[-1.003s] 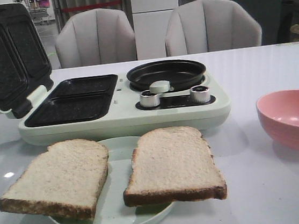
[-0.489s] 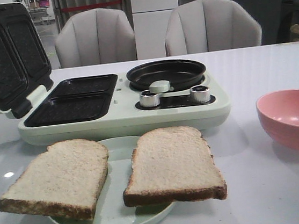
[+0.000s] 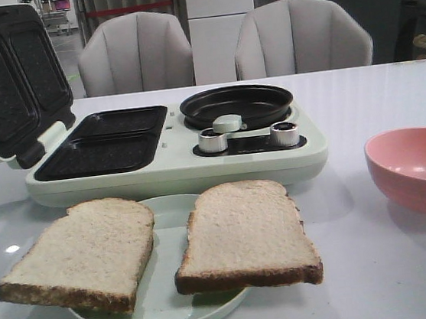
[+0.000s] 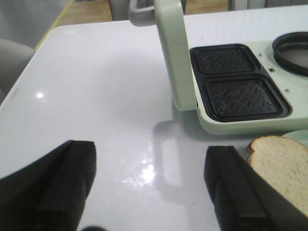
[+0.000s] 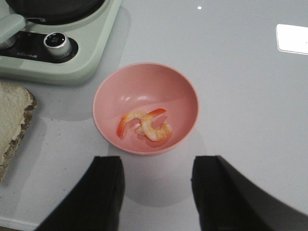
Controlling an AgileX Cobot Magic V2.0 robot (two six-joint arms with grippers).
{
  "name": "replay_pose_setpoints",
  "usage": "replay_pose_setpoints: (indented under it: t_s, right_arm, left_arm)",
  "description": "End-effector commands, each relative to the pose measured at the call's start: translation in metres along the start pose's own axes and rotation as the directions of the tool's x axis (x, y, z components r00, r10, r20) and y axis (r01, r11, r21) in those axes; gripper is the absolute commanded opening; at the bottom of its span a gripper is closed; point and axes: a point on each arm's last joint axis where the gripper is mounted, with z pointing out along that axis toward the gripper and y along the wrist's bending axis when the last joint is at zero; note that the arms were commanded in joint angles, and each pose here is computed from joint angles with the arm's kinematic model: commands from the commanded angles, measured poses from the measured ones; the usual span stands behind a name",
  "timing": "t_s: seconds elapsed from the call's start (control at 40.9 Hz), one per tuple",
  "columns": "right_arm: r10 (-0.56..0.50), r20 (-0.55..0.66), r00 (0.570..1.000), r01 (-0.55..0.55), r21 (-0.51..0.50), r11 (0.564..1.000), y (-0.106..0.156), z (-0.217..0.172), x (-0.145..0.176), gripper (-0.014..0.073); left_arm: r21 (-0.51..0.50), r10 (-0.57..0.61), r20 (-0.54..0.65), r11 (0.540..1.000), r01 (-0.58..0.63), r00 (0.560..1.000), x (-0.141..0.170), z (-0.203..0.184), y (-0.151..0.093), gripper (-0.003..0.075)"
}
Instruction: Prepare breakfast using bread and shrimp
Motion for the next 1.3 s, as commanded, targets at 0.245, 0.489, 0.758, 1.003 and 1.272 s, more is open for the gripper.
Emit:
replay_pose_setpoints:
  t_s: [0.245, 0.489, 0.758, 1.003, 1.272]
  right_arm:
    - [0.005, 0.099, 0.995, -0.005, 0.005, 1.000, 0.000, -0.005, -0.017, 0.0458]
    - [0.005, 0.099, 0.995, -0.005, 0.005, 1.000, 0.000, -0.005, -0.017, 0.0458]
    - [0.005, 0.099, 0.995, -0.005, 0.005, 1.000, 0.000, -0.005, -0.017, 0.0458]
    - [0.005, 0.099, 0.995, -0.005, 0.005, 1.000, 0.000, -0.005, -0.017, 0.0458]
    - [0.005, 0.099, 0.995, -0.005, 0.005, 1.000, 0.000, -0.005, -0.017, 0.0458]
  left_arm:
    - [0.266, 0.458, 0.026, 0.854, -0.447, 0.889, -0.011, 0.035, -0.034, 0.0552]
    - [0.378, 0.795, 0.067, 0.539, -0.753, 0.603, 0.003, 0.069, -0.067, 0.0552]
    - [0.461, 0.909, 0.113, 0.311, -0.831, 0.402, 0.026, 0.105, -0.105, 0.0552]
    - [0.474, 0.951, 0.107, 0.209, -0.855, 0.291, 0.048, 0.129, -0.126, 0.0552]
    - [0.458, 0.971, 0.031, 0.198, -0.867, 0.238, 0.065, 0.148, -0.132, 0.0552]
